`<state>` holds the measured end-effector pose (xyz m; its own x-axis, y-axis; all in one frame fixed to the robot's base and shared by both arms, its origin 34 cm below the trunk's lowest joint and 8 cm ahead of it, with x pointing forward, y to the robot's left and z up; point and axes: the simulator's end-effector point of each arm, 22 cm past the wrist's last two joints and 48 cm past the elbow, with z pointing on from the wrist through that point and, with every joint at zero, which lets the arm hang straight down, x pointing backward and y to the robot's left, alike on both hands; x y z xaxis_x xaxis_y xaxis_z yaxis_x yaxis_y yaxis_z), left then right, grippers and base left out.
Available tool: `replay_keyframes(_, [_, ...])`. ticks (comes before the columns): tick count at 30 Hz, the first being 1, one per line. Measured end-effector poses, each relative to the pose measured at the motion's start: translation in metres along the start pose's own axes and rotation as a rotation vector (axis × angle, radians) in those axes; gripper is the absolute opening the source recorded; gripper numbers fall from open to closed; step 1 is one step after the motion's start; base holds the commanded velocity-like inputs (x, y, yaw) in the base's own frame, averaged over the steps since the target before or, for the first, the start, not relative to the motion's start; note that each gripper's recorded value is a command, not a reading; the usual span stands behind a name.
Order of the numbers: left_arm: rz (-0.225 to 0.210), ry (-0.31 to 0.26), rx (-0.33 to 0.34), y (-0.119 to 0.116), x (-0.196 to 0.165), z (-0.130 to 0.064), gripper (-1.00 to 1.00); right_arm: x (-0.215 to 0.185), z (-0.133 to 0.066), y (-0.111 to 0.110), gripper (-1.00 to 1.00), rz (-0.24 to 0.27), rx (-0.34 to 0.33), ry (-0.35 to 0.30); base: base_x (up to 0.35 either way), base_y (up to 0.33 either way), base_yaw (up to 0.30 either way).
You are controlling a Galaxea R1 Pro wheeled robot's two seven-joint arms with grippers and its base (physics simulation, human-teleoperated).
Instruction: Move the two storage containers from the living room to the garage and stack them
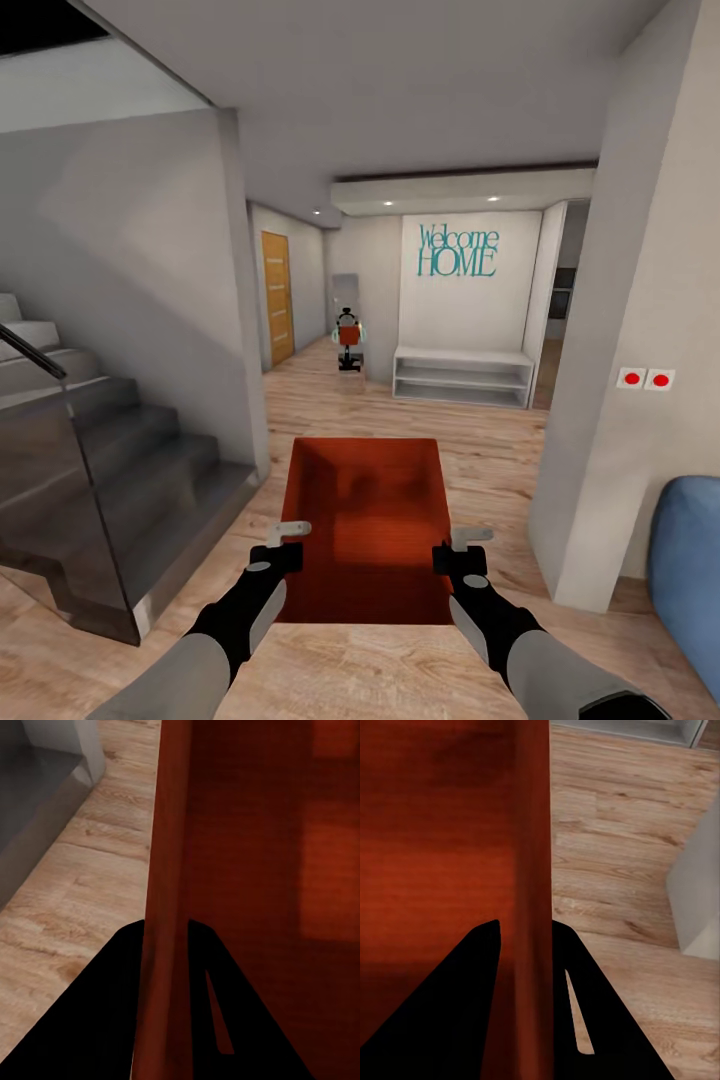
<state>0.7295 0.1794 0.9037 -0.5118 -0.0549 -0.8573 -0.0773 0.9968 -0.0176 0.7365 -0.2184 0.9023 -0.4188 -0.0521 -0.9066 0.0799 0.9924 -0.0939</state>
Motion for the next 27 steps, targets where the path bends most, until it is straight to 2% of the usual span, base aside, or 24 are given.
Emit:
replay_keyframes(9, [0.0,0.003,0.001,-0.0005,0.0014,-0.0003,-1.0,0.0011,-0.0003,-0.0005,-1.0,-0.002,0.0,0.003,0.058,0.0,0.0])
replay_keyframes(27, [0.0,0.006,0.001,-0.0007,0.0024,-0.0006,-1.0,0.0025,-0.0008,-0.0008,-1.0,-0.002,0.0,0.006,0.306,0.0,0.0])
